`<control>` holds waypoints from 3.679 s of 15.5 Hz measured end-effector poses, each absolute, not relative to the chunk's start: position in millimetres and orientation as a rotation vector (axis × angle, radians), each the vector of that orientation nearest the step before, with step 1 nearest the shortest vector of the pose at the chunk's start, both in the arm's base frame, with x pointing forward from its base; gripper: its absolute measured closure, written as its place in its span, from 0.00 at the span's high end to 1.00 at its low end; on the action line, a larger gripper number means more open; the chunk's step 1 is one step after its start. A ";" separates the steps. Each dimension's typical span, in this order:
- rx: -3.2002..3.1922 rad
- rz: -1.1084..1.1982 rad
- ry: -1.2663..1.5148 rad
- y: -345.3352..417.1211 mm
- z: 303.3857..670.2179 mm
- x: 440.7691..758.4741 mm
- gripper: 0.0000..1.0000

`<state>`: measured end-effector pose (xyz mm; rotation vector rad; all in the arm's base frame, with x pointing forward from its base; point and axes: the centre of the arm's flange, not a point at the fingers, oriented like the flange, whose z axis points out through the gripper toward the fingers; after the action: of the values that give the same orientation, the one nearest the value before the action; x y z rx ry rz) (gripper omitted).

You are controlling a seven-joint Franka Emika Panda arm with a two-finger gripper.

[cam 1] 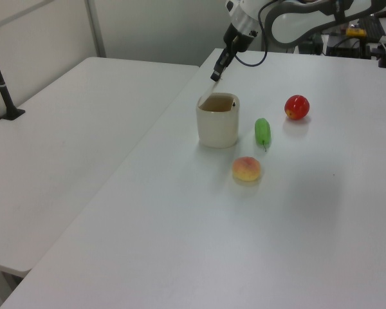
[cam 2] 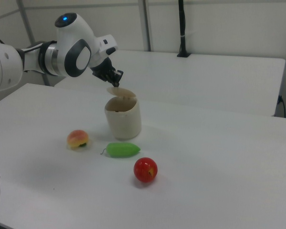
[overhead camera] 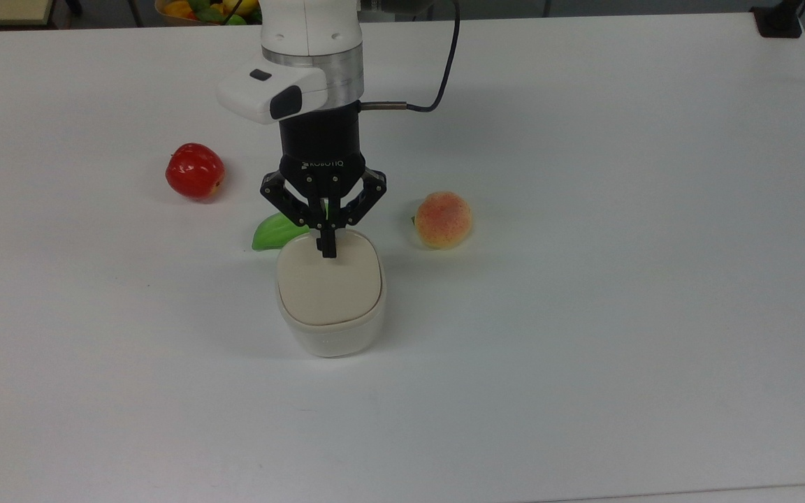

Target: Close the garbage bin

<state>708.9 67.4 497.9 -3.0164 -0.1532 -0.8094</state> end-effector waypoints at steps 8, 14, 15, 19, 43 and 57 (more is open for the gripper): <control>-3.074 -0.631 -0.161 63.0 477.7 702.4 0.01; -3.090 -0.567 -0.158 59.6 452.9 701.9 0.01; -3.092 -0.559 -0.160 59.6 450.0 701.6 0.01; -3.096 -0.536 -0.163 59.6 440.9 701.4 0.01; -3.091 -0.561 -0.165 60.4 451.2 702.2 0.01; -3.187 -0.065 -0.146 47.3 579.0 600.5 0.01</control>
<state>600.5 47.3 579.0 -3.1868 -0.1461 -0.0650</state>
